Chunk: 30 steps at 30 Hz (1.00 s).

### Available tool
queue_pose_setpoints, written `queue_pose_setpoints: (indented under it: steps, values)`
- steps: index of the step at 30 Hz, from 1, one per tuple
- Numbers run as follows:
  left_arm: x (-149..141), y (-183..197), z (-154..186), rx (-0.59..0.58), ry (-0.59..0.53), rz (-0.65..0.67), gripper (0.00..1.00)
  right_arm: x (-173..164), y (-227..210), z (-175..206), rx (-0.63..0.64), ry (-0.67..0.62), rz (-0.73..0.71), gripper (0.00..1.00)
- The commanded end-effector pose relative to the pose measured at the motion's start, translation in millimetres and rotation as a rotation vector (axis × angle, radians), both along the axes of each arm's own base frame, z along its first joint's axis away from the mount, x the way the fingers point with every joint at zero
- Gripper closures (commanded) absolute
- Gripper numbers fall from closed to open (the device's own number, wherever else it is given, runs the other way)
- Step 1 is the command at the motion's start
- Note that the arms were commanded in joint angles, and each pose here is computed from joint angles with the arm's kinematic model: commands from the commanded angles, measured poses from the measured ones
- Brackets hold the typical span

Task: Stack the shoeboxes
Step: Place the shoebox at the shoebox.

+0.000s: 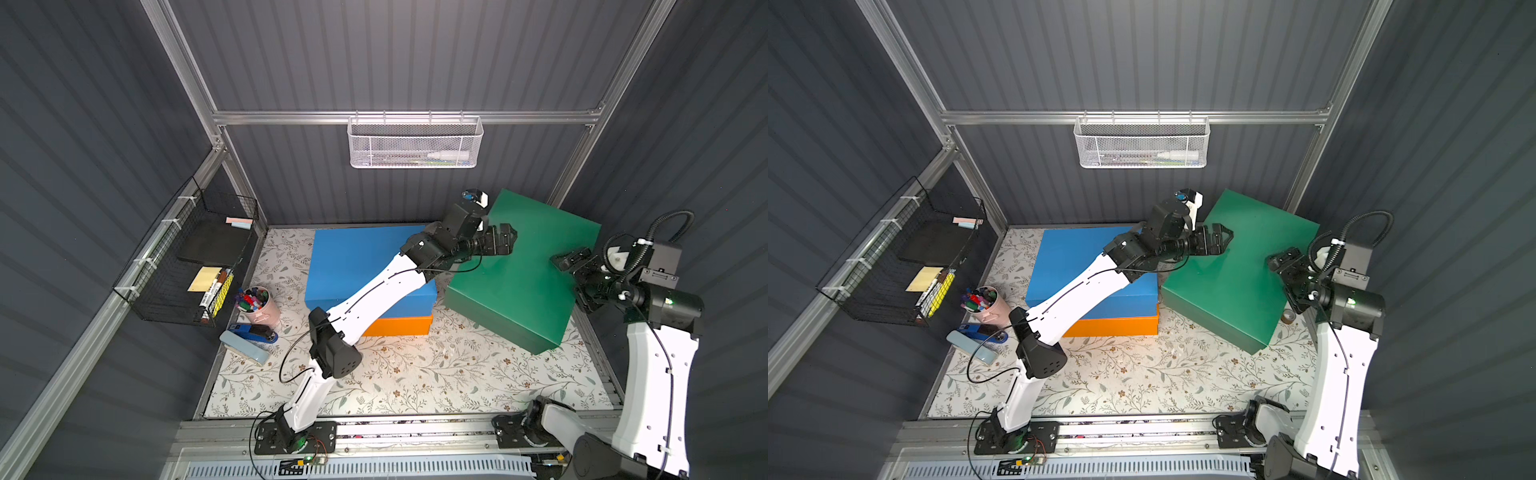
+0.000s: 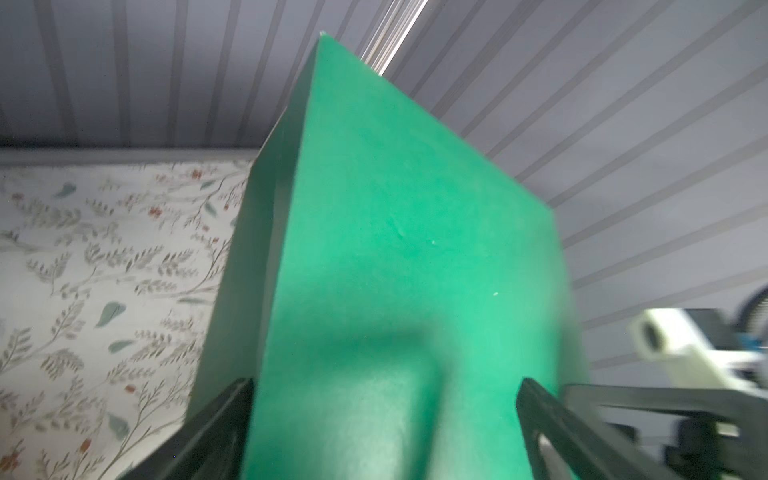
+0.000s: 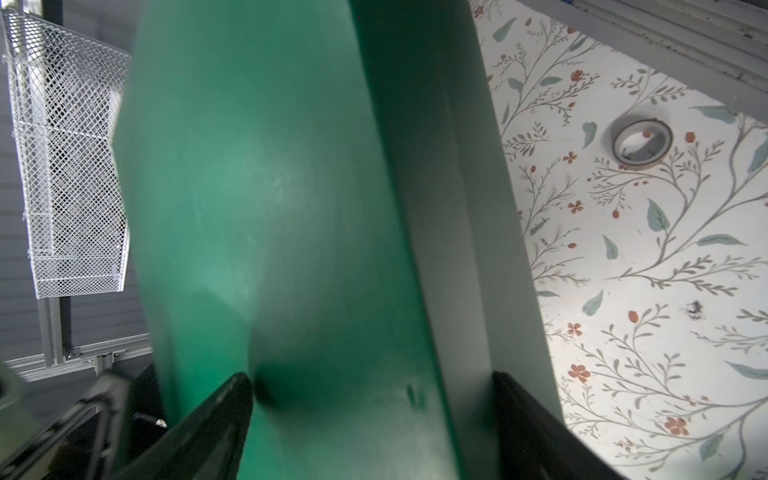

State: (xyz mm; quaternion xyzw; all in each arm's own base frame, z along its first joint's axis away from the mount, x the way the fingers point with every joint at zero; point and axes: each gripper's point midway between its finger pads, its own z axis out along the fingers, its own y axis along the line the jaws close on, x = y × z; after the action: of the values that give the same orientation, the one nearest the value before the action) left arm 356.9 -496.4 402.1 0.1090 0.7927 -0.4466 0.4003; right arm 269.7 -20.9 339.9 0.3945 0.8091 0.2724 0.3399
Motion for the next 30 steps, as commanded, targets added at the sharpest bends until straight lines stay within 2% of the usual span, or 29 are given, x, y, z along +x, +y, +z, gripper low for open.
queue_pose_setpoints:
  steps: [1,7,14,23,30]
  values:
    - [-114.2,-46.6,61.4,-0.192,-0.002,-0.405,0.0,11.7,58.0,46.6,0.174,-0.159,0.238,0.1]
    - [-115.4,-39.1,72.2,-0.206,-0.023,-0.39,0.0,19.0,77.5,63.1,0.129,-0.24,0.283,0.11]
    - [-116.1,-16.4,86.9,-0.201,-0.062,-0.336,0.0,38.0,115.7,58.5,0.154,-0.231,0.36,0.11]
    - [-106.0,48.7,101.0,-0.192,-0.09,-0.137,0.0,67.7,169.5,56.9,0.163,-0.221,0.469,0.11]
    - [-91.4,107.6,86.4,-0.171,-0.066,0.022,0.0,91.0,236.1,41.4,0.166,-0.193,0.594,0.11]
